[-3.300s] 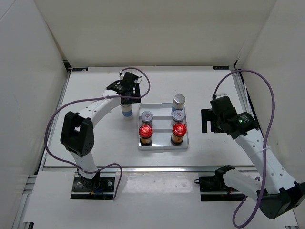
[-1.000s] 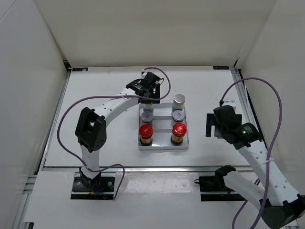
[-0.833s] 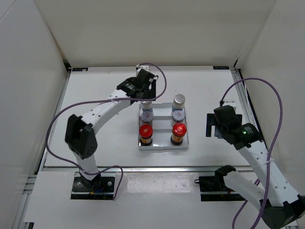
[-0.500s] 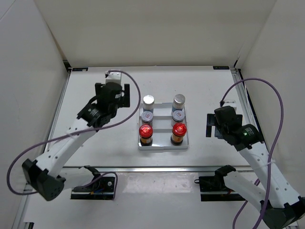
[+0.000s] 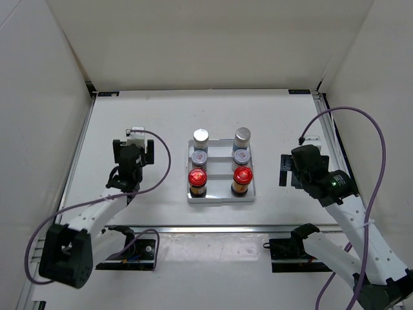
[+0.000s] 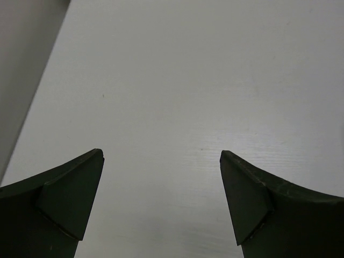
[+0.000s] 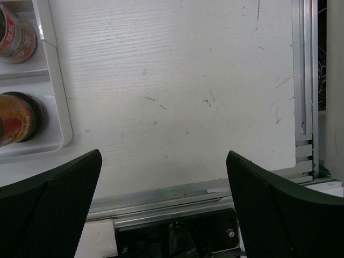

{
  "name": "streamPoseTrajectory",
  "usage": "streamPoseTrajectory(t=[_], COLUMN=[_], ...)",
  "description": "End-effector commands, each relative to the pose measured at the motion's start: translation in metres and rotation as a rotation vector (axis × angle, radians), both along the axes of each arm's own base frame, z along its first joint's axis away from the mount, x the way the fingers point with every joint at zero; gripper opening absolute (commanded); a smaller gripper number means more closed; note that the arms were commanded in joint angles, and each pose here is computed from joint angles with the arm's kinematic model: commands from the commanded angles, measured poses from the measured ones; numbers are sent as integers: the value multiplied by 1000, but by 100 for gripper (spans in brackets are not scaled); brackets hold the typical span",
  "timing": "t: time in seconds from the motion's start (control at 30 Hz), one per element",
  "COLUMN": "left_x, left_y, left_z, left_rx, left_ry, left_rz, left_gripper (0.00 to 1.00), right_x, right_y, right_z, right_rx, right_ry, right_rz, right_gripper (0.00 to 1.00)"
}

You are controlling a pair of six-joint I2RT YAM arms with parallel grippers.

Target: Organize the condiment bottles

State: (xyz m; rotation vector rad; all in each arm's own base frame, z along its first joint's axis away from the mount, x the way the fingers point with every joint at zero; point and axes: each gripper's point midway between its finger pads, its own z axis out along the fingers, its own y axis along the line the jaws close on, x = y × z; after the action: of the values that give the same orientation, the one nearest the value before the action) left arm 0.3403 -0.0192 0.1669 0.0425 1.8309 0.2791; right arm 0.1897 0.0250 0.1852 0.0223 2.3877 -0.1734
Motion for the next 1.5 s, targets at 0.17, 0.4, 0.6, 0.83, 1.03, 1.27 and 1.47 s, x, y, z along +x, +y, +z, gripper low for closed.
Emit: streamPoseTrajectory(t=[0.17,0.4,0.6,0.83,1.03,1.27,1.47], left_x=[31,53,42,33,31,31,28], left_y=[31,24,39,22,-3,19,21], left_z=[-58,-63,-66,-67,-66,-64,-68], left_rx=[-114,-127,-254,-209,-119,-136,-123], left_ry=[-46,2,-81,-169,-173,-198,-188], left_rz=[129,23,73,-90,-174,74,82], left_gripper=[100,100,100,100,100,100,100], right_x=[7,7,9,6,6,8,4], right_y=[0,0,2,2,2,23,27], right_z=[2,1,0,7,7,3,16], right_rx=[-3,-7,-13,12,13,49,74], right_ry=[-23,-14,2,-33,-33,-25,-96], right_rz=[-24,-24,-12,-7,-7,135,165], right_gripper=[100,100,100,100,100,100,100])
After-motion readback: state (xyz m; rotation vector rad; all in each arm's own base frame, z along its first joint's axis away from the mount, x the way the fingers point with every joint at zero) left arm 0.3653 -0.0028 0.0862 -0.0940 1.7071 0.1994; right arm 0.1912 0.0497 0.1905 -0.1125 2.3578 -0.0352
